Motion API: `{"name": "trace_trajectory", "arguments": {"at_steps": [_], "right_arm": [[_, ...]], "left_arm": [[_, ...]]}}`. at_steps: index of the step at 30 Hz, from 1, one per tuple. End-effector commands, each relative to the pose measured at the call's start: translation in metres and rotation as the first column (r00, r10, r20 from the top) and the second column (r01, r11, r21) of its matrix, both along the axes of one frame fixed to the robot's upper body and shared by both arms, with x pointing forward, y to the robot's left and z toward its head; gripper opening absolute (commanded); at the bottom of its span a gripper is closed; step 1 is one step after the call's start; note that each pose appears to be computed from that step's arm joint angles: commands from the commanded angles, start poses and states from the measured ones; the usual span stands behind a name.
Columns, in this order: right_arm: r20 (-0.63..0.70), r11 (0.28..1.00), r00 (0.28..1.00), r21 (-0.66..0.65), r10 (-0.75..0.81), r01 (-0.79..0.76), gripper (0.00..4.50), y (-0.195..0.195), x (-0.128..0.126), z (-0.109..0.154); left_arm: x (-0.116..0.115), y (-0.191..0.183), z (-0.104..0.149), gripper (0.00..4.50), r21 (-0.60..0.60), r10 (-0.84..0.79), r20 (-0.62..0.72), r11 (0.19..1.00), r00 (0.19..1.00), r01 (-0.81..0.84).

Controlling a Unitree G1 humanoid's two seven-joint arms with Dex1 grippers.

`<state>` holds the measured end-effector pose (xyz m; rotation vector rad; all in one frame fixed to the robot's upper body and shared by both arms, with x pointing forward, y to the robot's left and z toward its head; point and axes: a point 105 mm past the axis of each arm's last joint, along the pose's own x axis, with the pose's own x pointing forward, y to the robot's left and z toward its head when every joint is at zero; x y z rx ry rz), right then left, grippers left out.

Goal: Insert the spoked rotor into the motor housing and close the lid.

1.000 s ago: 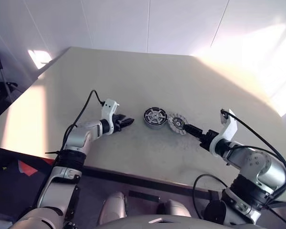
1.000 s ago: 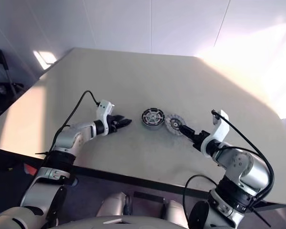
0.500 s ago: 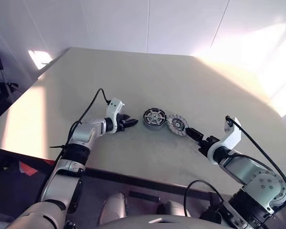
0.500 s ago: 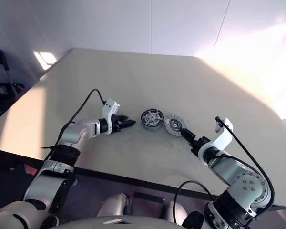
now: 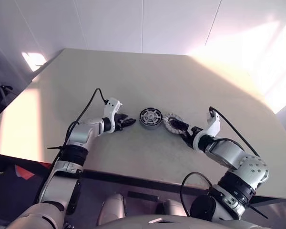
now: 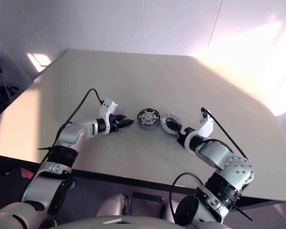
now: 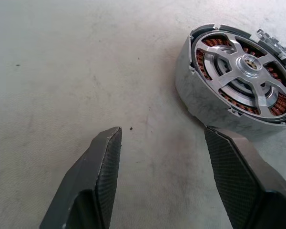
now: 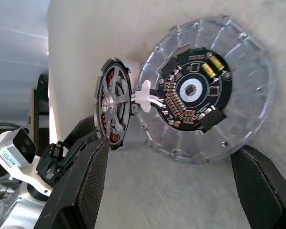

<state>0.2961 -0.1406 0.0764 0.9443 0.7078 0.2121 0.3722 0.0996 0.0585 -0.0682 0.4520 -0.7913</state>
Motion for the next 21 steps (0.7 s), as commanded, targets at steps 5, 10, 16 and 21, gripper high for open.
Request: {"name": "trace_trajectory", "arguments": {"at_steps": [5,10,16,21], "right_arm": [[0.01,0.998,0.998,0.026,0.062,-0.063,4.45,0.016,0.01,0.001],[0.085,0.998,0.996,-0.059,-0.001,0.006,4.45,0.005,0.03,0.014],[0.255,0.996,0.967,-0.087,-0.014,0.037,4.45,0.012,0.062,0.049],[0.32,0.995,0.947,-0.101,0.026,0.007,4.45,0.018,0.068,0.059]], "left_arm": [[0.003,0.006,0.017,2.95,-0.01,0.02,0.062,1.0,0.998,-0.02],[0.002,0.006,0.016,2.95,-0.009,0.021,0.059,1.0,0.998,-0.02],[0.002,0.001,0.019,2.95,-0.004,0.004,0.065,1.0,0.998,-0.004],[0.002,0.004,0.019,2.95,0.002,0.008,0.068,1.0,0.998,-0.008]]}}
